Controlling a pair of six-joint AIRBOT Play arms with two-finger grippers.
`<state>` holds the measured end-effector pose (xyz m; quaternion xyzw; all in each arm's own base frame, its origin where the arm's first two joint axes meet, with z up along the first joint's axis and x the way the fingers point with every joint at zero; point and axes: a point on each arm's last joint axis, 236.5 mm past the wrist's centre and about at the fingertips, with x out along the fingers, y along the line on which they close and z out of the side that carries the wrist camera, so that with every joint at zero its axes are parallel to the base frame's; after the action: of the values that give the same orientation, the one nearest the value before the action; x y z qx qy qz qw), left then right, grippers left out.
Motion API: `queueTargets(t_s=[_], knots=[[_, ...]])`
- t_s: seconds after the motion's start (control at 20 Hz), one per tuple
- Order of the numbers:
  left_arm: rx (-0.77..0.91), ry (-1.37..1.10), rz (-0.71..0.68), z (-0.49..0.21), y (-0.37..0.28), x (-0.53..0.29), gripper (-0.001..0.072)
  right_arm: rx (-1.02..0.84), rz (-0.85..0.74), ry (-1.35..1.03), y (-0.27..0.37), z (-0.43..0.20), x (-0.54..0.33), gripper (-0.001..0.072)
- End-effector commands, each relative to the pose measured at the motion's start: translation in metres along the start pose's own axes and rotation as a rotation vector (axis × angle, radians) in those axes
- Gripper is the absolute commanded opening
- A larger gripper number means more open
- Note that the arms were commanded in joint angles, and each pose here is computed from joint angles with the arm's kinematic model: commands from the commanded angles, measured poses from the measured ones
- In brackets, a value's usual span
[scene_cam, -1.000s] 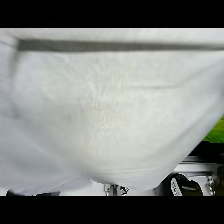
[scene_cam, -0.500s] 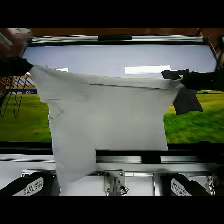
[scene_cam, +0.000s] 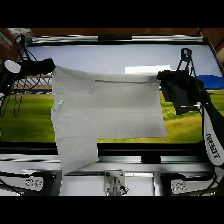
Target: Fold the shirts.
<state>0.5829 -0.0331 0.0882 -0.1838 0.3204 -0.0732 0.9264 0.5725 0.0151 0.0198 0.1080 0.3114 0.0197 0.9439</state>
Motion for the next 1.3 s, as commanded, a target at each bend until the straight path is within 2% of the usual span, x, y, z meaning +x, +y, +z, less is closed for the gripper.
queueTargets(t_s=[0.0,0.2,0.35,0.6,0.75,1.0,1.25], knots=[[-0.032,-0.016,0.01,-0.01,0.009,0.032,0.0035,0.001,-0.026,-0.053,-0.008,-0.002,0.021,0.0077],[0.117,0.199,-0.003,-0.063,0.013,0.033,0.0035,-0.055,-0.022,0.065,-0.007,-0.029,0.021,0.0077],[0.165,0.409,0.02,-0.102,0.031,0.006,0.0035,-0.099,-0.01,0.172,-0.003,-0.045,0.004,0.0077],[0.119,0.679,-0.003,-0.145,0.044,-0.049,0.0035,-0.14,0.008,0.391,0.001,-0.085,-0.027,0.0077],[0.086,0.838,-0.032,-0.178,0.043,-0.064,0.0035,-0.134,-0.037,0.448,-0.012,-0.099,-0.029,0.0077],[0.047,0.887,-0.027,-0.192,0.047,-0.061,0.0035,0.005,-0.097,0.447,-0.042,-0.097,-0.031,0.0077],[0.003,0.941,-0.016,-0.211,0.048,-0.049,0.0035,0.062,-0.075,0.567,-0.038,-0.132,-0.027,0.0077]])
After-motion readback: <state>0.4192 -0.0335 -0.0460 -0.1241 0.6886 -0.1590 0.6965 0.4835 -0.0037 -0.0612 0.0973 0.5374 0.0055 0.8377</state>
